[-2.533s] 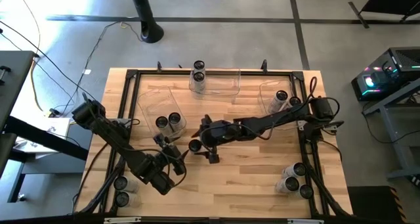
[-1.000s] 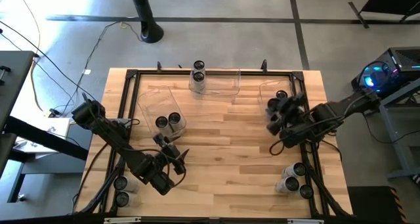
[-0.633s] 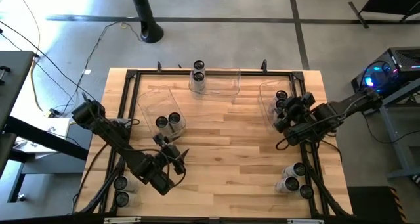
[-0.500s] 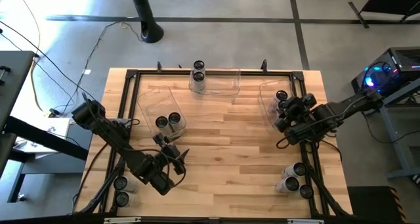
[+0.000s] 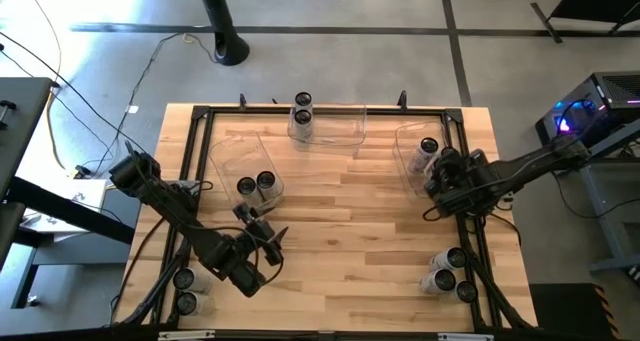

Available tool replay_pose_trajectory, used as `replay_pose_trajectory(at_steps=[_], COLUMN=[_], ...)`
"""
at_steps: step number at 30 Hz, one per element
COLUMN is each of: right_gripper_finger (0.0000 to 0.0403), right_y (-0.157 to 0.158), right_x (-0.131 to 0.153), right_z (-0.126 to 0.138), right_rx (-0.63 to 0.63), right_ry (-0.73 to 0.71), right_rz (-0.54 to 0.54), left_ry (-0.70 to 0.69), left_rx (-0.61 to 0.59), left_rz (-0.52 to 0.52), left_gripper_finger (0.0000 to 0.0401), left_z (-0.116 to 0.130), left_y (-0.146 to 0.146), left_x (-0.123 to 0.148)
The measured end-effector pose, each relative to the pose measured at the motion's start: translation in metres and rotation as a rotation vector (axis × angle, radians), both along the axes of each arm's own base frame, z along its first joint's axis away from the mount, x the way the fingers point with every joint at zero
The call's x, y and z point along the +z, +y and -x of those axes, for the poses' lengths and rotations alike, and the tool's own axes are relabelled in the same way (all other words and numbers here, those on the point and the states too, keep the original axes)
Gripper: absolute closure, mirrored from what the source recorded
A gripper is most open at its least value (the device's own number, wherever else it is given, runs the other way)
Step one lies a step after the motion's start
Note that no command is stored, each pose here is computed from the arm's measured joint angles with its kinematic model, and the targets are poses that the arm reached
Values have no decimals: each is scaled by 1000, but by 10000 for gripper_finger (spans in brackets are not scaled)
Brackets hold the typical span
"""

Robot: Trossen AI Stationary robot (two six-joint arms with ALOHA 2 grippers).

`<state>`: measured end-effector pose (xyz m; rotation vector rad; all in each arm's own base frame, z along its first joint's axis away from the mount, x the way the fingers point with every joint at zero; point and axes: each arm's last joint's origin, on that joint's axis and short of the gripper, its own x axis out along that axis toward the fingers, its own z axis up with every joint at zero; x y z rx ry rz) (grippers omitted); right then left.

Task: Sort soda cans
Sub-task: Put the white/pink soda can into the right transparent bin

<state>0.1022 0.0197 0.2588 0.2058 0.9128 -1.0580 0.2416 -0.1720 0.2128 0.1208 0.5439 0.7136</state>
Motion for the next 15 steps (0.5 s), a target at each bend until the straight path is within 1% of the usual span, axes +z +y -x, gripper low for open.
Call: replay_pose_trajectory(at_steps=[7, 10, 15], right_gripper_finger=[162, 162, 162], right_y=[0, 1, 1], right_x=[-17, -20, -20], right_z=[1, 0, -1], right_rx=[-7, -12, -25], right_ry=[26, 24, -7], right_rz=[-9, -35, -33], left_ry=[-1, -3, -4], left_rx=[0, 0, 0], left_rz=[0, -1, -1], left_gripper_finger=[101, 101, 101], left_z=[0, 0, 0], left_y=[0, 0, 0], left_x=[0, 0, 0])
